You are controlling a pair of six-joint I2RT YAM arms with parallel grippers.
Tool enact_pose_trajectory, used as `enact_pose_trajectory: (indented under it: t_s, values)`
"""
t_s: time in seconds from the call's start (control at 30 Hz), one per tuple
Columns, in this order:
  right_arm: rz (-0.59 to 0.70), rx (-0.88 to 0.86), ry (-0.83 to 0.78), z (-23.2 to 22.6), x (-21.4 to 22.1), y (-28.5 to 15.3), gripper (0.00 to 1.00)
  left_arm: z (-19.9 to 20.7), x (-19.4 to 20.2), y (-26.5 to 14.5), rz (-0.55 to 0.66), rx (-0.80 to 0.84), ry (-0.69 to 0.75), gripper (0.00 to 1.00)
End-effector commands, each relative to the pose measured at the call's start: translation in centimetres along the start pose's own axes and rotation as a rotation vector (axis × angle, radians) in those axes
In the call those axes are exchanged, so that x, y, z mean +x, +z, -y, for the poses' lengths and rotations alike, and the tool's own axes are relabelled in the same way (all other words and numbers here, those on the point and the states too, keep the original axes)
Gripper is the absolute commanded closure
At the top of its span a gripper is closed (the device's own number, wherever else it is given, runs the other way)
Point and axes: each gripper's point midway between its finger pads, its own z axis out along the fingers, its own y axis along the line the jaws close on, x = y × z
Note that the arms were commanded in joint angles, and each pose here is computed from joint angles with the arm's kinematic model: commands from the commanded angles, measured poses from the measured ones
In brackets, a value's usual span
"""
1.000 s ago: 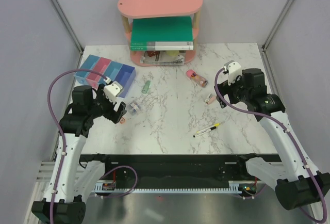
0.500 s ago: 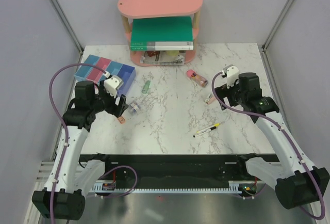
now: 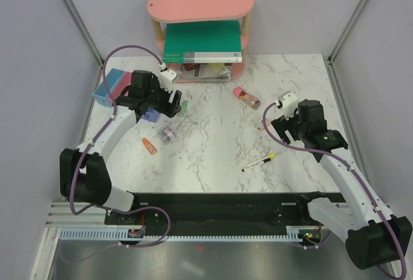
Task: Sort the stationery into containers
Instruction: Pick up the pen from the center of the board.
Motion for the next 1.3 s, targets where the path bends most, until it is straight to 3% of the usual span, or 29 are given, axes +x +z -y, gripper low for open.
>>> enact_pose_trajectory:
  t_s: [0.0, 0.23, 0.53, 1.0, 1.27]
  values:
    - [0.035, 0.043, -0.035, 1.3, -1.2, -0.3, 0.02, -2.0, -3.6, 3.9, 0.044, -0.085, -0.012, 0.16]
    - [0.053, 0.033, -0.015, 1.4, -2.4, -0.3, 0.02, -3.3, -1.7, 10.5, -0.066, -0.204, 0.01, 0.18]
    - [0.049, 0.039, 0.003, 1.6, -2.8, -0.4, 0.02, -5.2, 0.8, 14.4, -0.143, -0.298, -0.025, 0.18]
    - [0.058, 0.032, 0.011, 1.8, -3.6, -0.5, 0.02, -4.0, 3.8, 16.1, -0.248, -0.275, 0.015, 0.25]
    - [0.076, 0.031, 0.02, 2.0, -4.4, -1.1, 0.02, -2.3, 6.3, 16.0, -0.334, -0.219, 0.001, 0.43]
